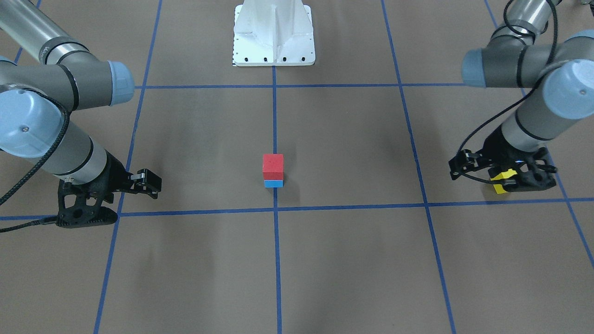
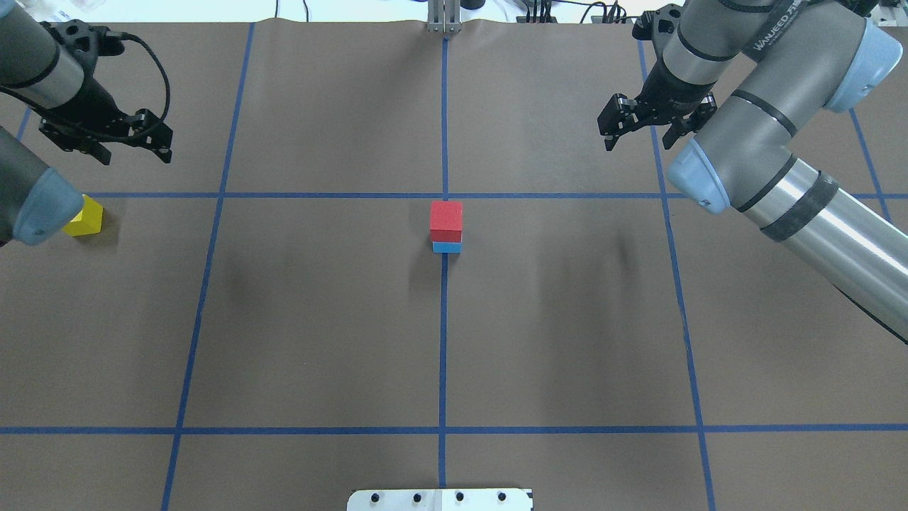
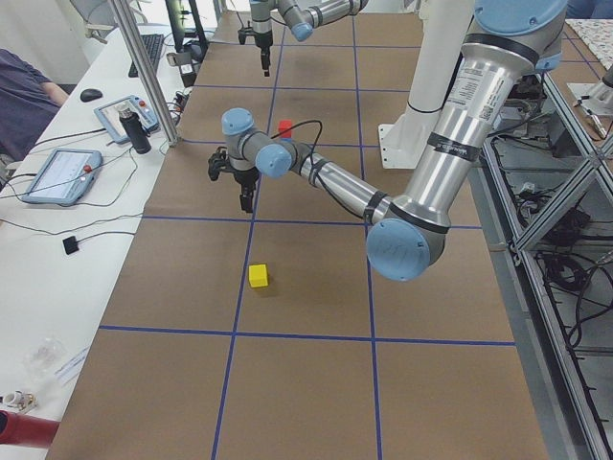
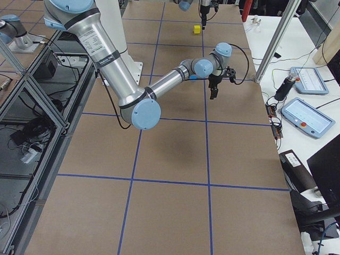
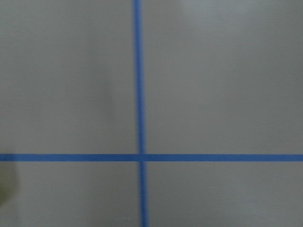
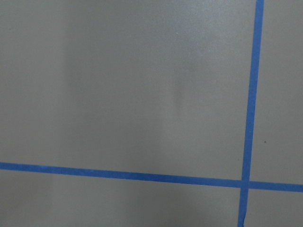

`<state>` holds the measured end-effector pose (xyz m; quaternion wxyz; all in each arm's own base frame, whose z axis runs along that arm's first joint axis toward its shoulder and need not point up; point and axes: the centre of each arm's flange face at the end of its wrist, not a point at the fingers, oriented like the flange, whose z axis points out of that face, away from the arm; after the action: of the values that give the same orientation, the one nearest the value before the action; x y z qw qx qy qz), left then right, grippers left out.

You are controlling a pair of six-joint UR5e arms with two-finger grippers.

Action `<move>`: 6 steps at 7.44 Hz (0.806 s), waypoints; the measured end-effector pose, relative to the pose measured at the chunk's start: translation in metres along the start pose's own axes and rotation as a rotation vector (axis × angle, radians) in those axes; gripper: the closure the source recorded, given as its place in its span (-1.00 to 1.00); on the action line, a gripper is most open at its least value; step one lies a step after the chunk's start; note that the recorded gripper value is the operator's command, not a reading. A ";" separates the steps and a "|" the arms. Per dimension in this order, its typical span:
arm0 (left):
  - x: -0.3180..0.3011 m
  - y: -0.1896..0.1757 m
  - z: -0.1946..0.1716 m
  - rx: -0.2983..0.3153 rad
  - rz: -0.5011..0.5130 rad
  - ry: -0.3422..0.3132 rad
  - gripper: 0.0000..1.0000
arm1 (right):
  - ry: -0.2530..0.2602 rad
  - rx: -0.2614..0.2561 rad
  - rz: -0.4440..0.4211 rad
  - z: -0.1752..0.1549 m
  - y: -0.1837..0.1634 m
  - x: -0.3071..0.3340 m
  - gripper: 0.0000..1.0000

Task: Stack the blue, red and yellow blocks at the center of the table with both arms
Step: 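Raise the left gripper and move it toward the yellow cube, then lower the left gripper onto the yellow cube and close it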

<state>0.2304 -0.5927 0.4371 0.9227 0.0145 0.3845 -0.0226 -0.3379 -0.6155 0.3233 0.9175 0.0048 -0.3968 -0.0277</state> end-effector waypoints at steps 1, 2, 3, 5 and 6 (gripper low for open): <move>-0.039 -0.005 0.010 -0.010 -0.009 -0.027 -1.00 | 0.001 -0.002 0.000 0.002 0.001 0.000 -0.98; -0.070 -0.009 0.024 -0.019 -0.013 -0.045 -1.00 | 0.002 -0.003 0.001 0.003 0.001 0.000 -0.98; -0.093 -0.012 0.042 -0.018 -0.015 -0.048 -1.00 | 0.002 -0.003 0.001 0.003 0.001 0.000 -0.98; -0.119 -0.015 0.068 -0.006 -0.016 -0.040 -1.00 | -0.005 0.008 -0.007 0.005 0.002 0.000 -0.98; -0.126 -0.013 0.074 -0.006 -0.017 -0.040 -1.00 | -0.008 0.012 -0.010 0.005 0.002 0.000 -0.98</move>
<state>0.1932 -0.6054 0.5782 0.9300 0.0080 0.3663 -0.0297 -0.3416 -0.6135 0.3266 0.9156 0.0121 -0.4008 -0.0300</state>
